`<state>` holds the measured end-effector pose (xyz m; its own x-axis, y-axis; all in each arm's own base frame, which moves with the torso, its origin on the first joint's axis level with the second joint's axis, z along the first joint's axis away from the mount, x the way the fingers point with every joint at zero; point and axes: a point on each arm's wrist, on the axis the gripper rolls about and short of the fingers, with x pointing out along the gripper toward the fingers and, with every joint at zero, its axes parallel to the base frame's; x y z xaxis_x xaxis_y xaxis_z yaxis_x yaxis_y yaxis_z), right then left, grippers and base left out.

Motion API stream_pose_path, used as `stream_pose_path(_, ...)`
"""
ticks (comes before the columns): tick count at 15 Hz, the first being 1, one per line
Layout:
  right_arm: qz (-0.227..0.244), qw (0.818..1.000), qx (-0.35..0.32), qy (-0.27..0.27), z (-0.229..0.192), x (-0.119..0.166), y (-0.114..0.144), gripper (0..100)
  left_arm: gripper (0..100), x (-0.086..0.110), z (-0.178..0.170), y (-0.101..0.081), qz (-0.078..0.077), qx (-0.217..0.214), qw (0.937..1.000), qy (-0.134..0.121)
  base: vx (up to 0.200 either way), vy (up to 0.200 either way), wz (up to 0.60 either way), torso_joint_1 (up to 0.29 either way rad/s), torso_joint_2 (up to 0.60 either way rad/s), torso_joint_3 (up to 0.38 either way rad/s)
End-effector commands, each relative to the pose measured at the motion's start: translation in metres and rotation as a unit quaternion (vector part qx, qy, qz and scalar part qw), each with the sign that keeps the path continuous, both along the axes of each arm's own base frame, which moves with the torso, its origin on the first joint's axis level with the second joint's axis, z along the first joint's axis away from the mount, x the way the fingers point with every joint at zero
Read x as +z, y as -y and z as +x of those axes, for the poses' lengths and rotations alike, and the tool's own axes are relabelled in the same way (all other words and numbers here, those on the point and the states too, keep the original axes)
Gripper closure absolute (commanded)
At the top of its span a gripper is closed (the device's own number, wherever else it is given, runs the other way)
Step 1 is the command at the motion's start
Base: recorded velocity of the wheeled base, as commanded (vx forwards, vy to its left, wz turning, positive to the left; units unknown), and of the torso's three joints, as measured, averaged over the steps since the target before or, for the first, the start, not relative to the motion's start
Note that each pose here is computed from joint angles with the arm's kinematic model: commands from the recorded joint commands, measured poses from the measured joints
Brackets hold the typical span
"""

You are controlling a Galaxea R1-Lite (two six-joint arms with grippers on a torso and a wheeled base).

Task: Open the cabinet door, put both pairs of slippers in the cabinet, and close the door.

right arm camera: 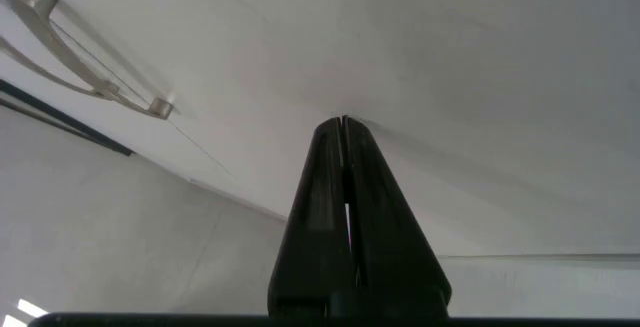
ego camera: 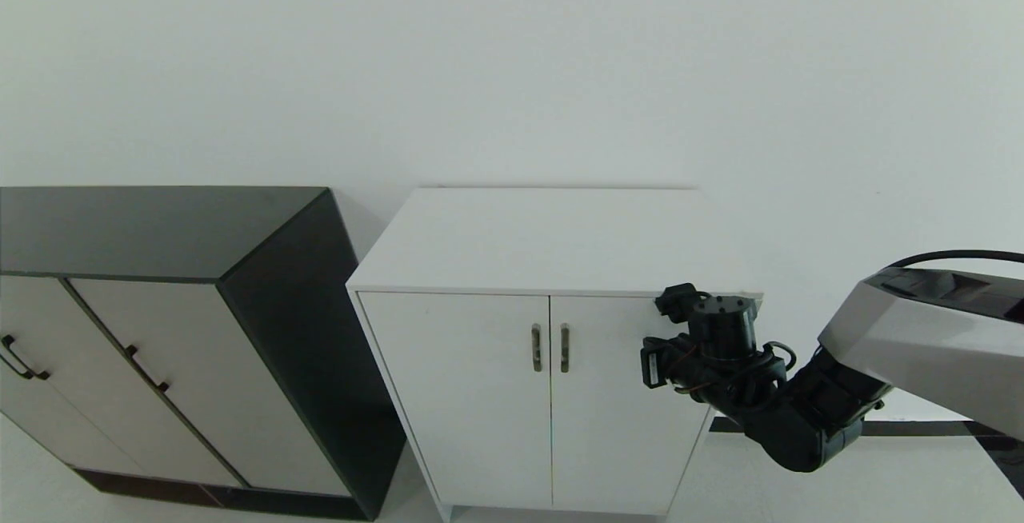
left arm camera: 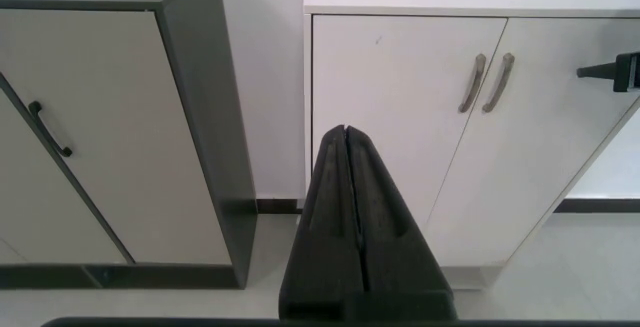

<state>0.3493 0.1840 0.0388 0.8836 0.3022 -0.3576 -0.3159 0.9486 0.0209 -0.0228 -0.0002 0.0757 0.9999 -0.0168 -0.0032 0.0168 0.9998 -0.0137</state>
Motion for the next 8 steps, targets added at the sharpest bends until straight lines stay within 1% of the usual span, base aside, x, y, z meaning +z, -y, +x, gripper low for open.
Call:
stream_pose_path(1, -0.001, 1.0, 0.0, -0.001, 0.001, -0.002, -0.001, 100, 100, 0.0, 0.0, 0.0, 0.0, 0.0, 1.0, -0.001, 0.0, 0.0, 0.0, 0.0, 0.0, 0.0)
stream_pose_path(6, 0.0, 1.0, -0.005, 0.001, 0.002, 0.0, 0.002, 100, 100, 0.0, 0.0, 0.0, 0.0, 0.0, 1.0, -0.001, 0.0, 0.0, 0.0, 0.0, 0.0, 0.0)
stream_pose_path(8, 0.006, 1.0, -0.007, 0.015, -0.003, 0.015, 0.005, 100, 100, 0.0, 0.0, 0.0, 0.001, 0.0, 1.0, 0.0, 0.0, 0.0, 0.0, 0.0, 0.0, 0.0)
